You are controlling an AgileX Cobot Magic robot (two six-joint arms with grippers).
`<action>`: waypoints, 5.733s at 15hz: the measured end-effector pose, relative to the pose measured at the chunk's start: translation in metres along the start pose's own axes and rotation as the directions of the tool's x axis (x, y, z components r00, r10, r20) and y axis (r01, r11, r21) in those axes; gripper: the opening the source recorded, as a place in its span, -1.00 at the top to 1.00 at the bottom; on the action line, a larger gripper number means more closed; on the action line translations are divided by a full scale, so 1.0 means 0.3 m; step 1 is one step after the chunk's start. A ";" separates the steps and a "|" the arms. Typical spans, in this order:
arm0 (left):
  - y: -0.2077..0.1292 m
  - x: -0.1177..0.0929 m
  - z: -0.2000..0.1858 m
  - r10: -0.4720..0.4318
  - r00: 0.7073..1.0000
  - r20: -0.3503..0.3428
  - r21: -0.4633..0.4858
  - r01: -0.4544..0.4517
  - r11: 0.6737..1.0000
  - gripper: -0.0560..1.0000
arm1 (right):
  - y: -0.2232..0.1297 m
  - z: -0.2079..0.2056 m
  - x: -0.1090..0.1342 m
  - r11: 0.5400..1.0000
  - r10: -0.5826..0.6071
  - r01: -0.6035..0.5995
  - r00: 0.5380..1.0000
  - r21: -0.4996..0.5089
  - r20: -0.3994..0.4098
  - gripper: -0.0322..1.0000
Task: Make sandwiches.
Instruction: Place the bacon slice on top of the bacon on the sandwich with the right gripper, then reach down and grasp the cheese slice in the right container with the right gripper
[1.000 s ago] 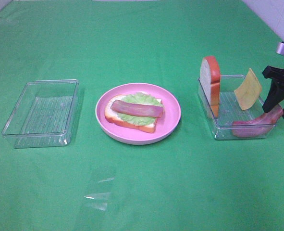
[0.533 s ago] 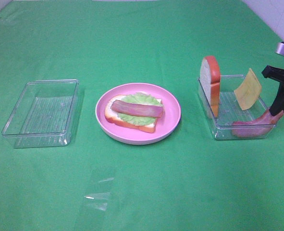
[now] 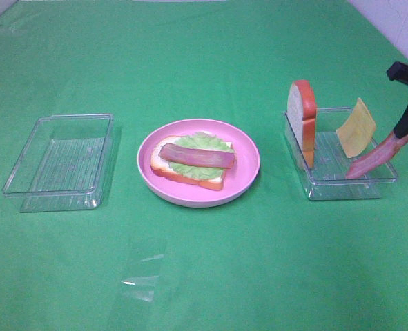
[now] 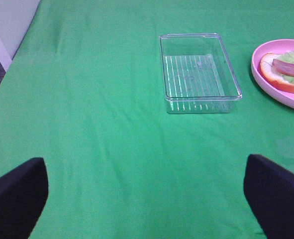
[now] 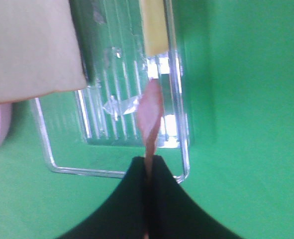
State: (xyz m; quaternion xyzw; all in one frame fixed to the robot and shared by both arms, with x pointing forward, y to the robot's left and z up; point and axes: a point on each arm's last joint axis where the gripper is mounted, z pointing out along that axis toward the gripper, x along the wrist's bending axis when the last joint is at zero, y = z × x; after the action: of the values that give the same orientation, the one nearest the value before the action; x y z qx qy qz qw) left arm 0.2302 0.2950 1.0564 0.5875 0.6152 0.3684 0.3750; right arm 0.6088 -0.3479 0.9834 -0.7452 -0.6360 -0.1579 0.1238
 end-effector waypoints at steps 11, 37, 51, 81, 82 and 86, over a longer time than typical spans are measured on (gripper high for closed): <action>0.000 0.000 0.000 0.000 1.000 0.000 0.000 0.000 1.000 -0.98 | -0.176 -0.329 0.260 0.966 -0.152 0.119 0.980 -0.231 -0.130 0.88; 0.000 0.000 0.000 0.000 1.000 0.000 0.000 0.000 1.000 -0.98 | -0.077 0.457 0.818 0.895 -0.437 0.404 0.879 -0.191 -0.189 0.88; 0.000 0.000 0.000 0.000 1.000 0.000 0.000 0.000 1.000 -0.98 | -0.070 0.463 0.727 0.902 -0.417 0.425 0.903 -0.076 0.101 -0.64; 0.000 0.000 0.000 0.000 1.000 0.000 0.000 0.000 1.000 -0.98 | 0.176 -0.193 0.207 0.966 -0.163 0.222 0.923 -0.136 0.348 -0.90; 0.000 0.000 0.000 0.000 1.000 0.000 0.000 0.000 1.000 -0.98 | 0.179 -0.128 0.193 0.968 -0.177 0.221 0.934 -0.115 0.310 -0.90; 0.000 0.000 0.000 0.000 1.000 0.000 0.000 0.000 1.000 -0.98 | 0.214 0.002 0.145 0.978 -0.163 0.193 0.942 -0.075 0.295 -0.90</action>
State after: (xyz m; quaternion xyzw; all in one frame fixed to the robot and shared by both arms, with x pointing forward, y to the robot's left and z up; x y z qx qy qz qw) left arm 0.2302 0.2950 1.0564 0.5875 0.6152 0.3684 0.3750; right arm 0.6783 -0.3184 1.0009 -0.7050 -0.7030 -0.0910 -0.0229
